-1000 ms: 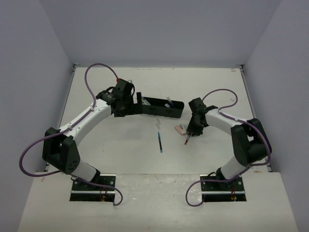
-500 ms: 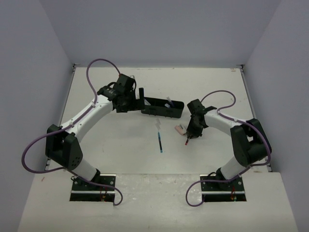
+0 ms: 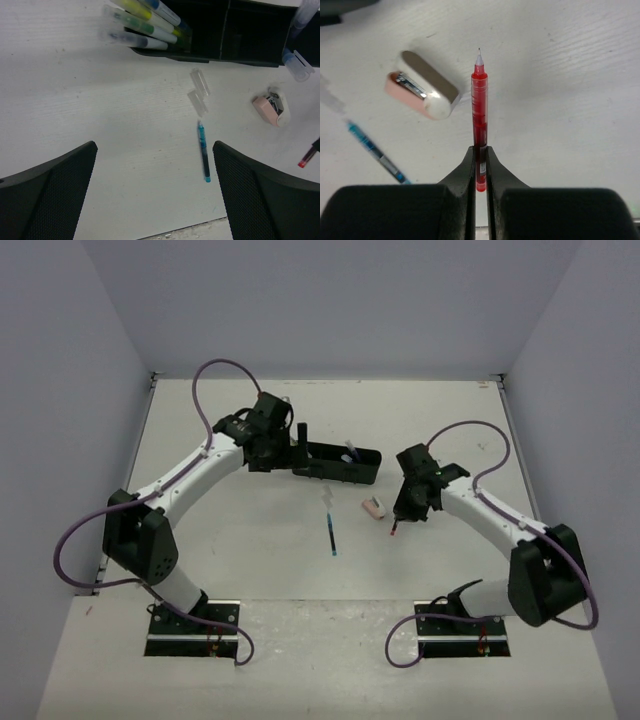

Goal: Sort the stationery into containers
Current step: Pick up the pen from the center of the board, then close the pen cap on the pen.

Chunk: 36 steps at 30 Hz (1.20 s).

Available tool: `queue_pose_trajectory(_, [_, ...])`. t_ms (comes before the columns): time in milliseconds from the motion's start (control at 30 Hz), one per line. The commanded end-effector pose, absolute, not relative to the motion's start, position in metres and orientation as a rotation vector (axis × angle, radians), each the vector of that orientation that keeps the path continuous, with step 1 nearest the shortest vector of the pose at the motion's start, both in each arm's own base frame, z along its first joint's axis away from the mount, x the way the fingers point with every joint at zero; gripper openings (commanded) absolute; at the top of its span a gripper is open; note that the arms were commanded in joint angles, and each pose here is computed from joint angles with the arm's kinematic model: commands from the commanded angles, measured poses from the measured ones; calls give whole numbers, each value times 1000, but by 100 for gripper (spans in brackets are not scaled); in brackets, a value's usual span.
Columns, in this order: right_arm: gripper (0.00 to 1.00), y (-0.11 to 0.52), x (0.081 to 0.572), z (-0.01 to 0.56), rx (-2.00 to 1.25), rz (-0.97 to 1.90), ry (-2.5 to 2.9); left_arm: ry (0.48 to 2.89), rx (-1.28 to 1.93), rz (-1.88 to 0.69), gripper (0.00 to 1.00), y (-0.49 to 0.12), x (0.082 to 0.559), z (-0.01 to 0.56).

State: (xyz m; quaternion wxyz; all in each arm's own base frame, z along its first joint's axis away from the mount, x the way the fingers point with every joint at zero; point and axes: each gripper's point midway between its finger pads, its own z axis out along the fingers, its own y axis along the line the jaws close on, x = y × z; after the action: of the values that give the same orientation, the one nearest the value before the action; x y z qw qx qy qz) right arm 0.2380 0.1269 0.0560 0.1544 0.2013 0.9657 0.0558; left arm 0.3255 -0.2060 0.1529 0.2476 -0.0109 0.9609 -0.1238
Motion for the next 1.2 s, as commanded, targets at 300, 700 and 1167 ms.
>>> queue_pose_trajectory(300, [0,117,245,204,353,338,2424,2599,-306,-288,91,-276,317,124])
queue_pose_trajectory(700, [0,138,247,203,148,457,2422,2637,-573,-36,37,-300,327,63])
queue_pose_trajectory(1167, [0,139,251,203,114,461,2396,2710,-557,58,37,-299,320,35])
